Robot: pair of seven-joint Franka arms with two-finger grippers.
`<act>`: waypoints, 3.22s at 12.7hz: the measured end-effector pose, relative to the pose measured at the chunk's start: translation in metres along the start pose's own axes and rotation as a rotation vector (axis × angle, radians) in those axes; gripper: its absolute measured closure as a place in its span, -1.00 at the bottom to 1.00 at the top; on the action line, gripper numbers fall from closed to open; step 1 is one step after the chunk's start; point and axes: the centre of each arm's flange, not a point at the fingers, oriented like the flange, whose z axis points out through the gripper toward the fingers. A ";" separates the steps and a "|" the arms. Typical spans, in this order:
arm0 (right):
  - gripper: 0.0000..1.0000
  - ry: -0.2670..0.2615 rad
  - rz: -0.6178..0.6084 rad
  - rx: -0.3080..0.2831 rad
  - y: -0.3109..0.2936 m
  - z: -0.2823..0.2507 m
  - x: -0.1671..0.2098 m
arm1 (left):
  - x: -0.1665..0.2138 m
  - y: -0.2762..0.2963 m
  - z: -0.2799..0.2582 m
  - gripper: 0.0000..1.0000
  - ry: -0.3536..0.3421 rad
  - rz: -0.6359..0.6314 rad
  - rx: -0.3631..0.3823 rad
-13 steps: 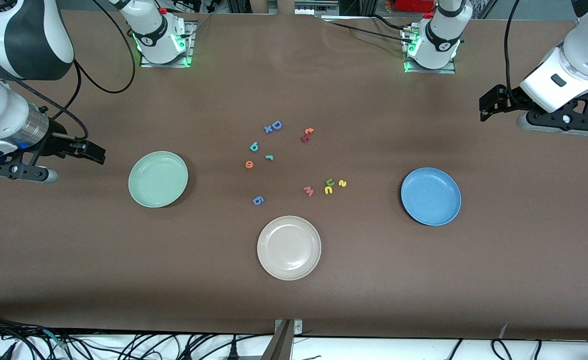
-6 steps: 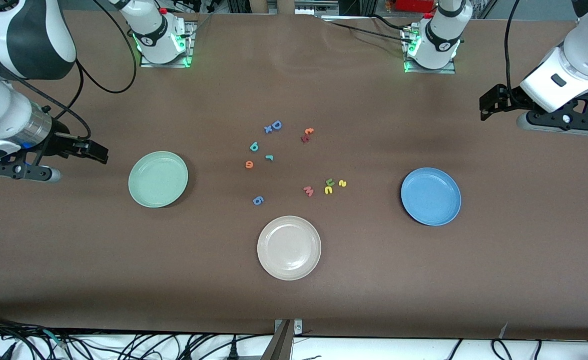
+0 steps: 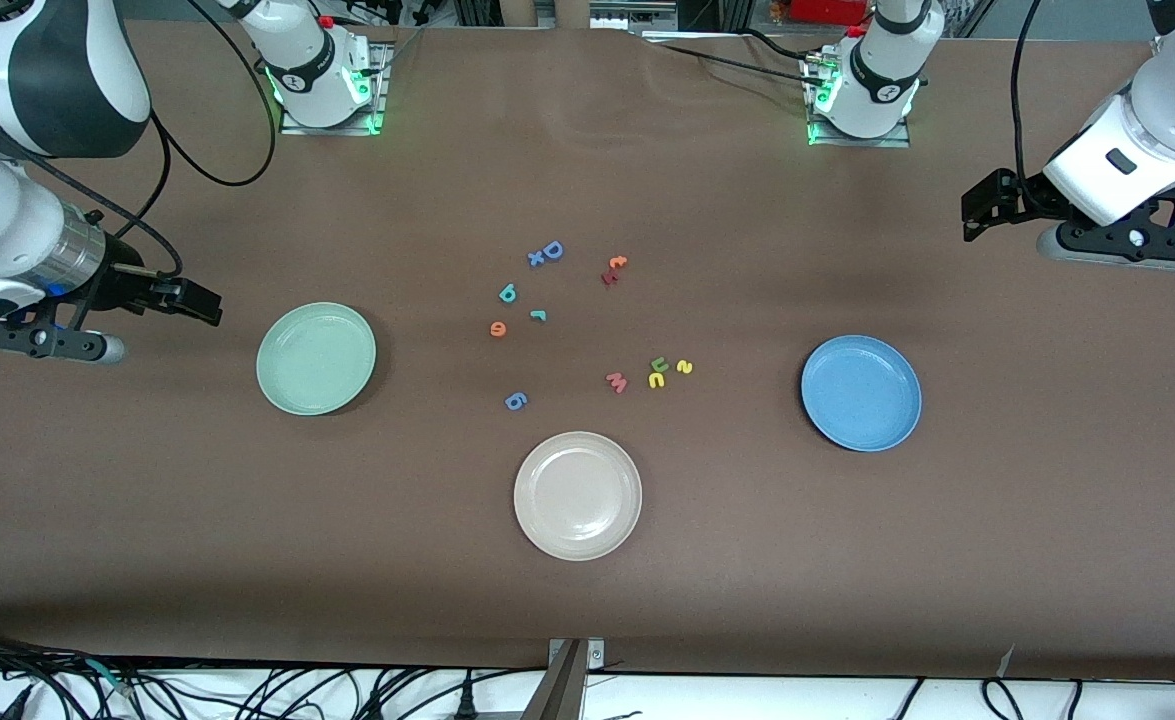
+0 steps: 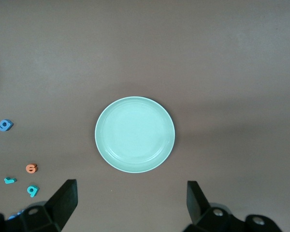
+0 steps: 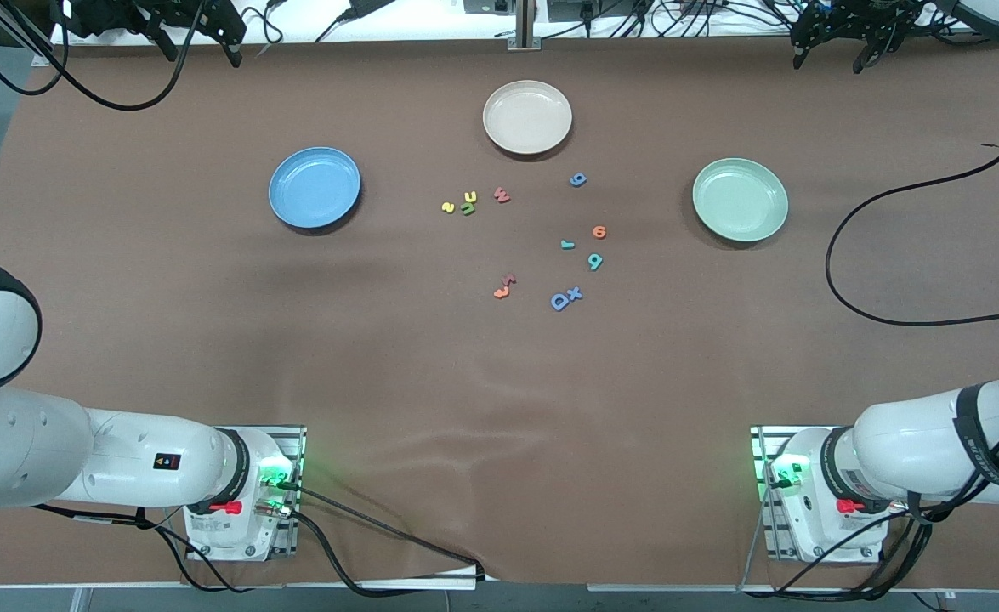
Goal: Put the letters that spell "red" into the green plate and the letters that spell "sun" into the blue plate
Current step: 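Reach the left gripper toward the yellow z among the letters, then grasp the yellow z with the left gripper while the right gripper descends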
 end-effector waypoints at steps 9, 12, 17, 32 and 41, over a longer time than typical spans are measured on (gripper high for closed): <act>-0.99 -0.018 0.000 -0.004 0.000 0.003 -0.002 | 0.023 0.059 0.046 -1.00 -0.090 0.080 -0.127; -0.99 -0.033 -0.003 -0.006 0.000 0.010 -0.001 | 0.058 0.098 0.106 -1.00 -0.106 0.126 -0.135; -0.99 -0.072 -0.013 -0.010 -0.001 0.032 0.002 | 0.096 0.208 0.231 -1.00 -0.072 0.251 -0.136; -0.98 -0.120 0.151 -0.036 -0.159 0.096 -0.039 | 0.067 0.271 0.413 -0.78 0.066 0.425 -0.060; -0.97 -0.094 0.186 0.035 -0.257 0.244 -0.085 | 0.068 0.276 0.420 0.10 0.092 0.473 -0.040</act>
